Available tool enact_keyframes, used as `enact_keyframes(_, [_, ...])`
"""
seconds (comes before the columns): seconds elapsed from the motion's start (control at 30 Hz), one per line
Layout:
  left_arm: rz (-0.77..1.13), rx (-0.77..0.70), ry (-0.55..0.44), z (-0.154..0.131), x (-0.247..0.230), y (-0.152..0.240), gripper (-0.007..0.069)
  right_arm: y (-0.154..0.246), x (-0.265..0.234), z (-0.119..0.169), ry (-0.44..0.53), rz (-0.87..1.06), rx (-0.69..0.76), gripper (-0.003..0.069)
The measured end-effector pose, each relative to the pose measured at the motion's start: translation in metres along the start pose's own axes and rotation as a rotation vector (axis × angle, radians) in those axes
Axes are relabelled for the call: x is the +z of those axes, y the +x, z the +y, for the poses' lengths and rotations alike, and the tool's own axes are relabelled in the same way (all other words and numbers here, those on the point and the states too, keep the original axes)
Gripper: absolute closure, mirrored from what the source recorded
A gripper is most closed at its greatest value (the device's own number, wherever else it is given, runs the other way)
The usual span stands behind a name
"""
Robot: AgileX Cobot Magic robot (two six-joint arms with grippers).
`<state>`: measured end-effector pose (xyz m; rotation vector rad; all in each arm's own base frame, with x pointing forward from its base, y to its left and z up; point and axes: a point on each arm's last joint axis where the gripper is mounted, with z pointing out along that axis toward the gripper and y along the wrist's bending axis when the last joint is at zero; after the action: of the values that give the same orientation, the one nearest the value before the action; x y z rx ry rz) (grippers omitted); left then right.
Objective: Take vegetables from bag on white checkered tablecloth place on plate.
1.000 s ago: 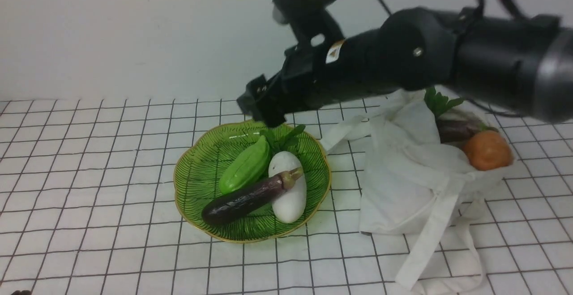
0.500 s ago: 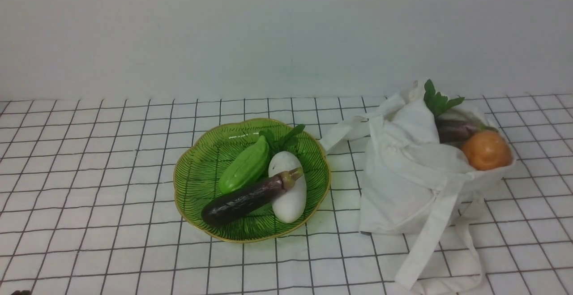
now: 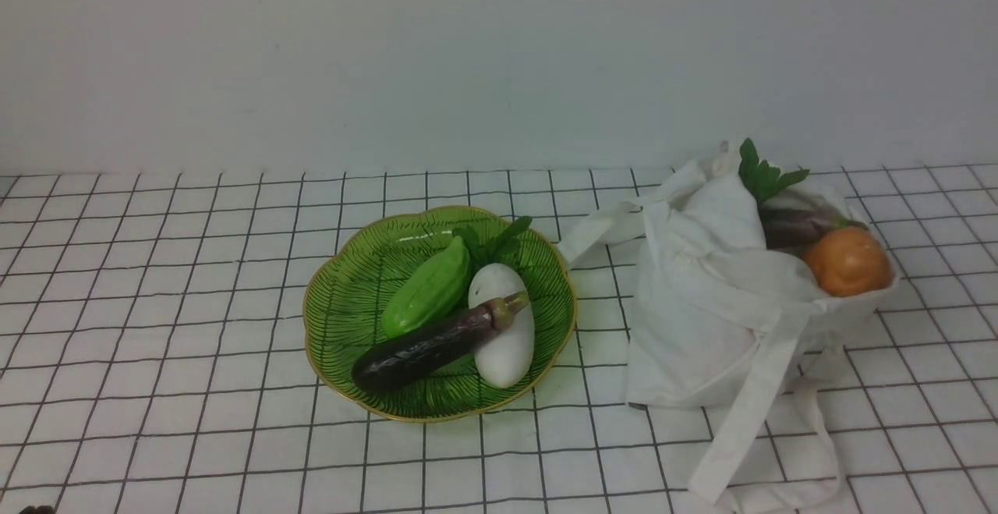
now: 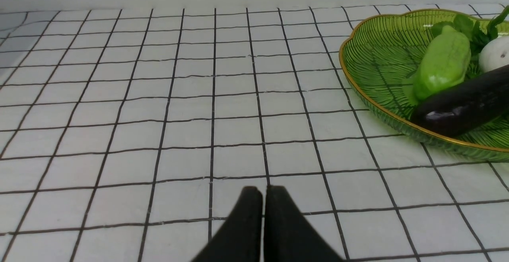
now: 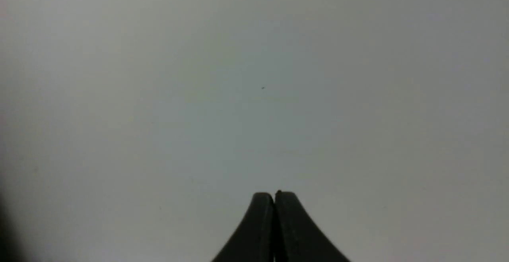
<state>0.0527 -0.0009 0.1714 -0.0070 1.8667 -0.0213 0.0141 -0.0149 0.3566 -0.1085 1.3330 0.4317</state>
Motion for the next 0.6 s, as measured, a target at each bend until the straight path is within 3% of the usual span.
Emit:
enact_keyframes(0.27, [0.0,0.005,0.0,0.0,0.0,0.0,0.0633,0.034,-0.004,-0.001,-0.033,0.045,0.071,0.0673])
enact_keyframes(0.6, [0.0,0.005,0.0,0.0,0.0,0.0,0.0633,0.036,-0.002,0.003,-0.079,0.001,0.035,0.0673])
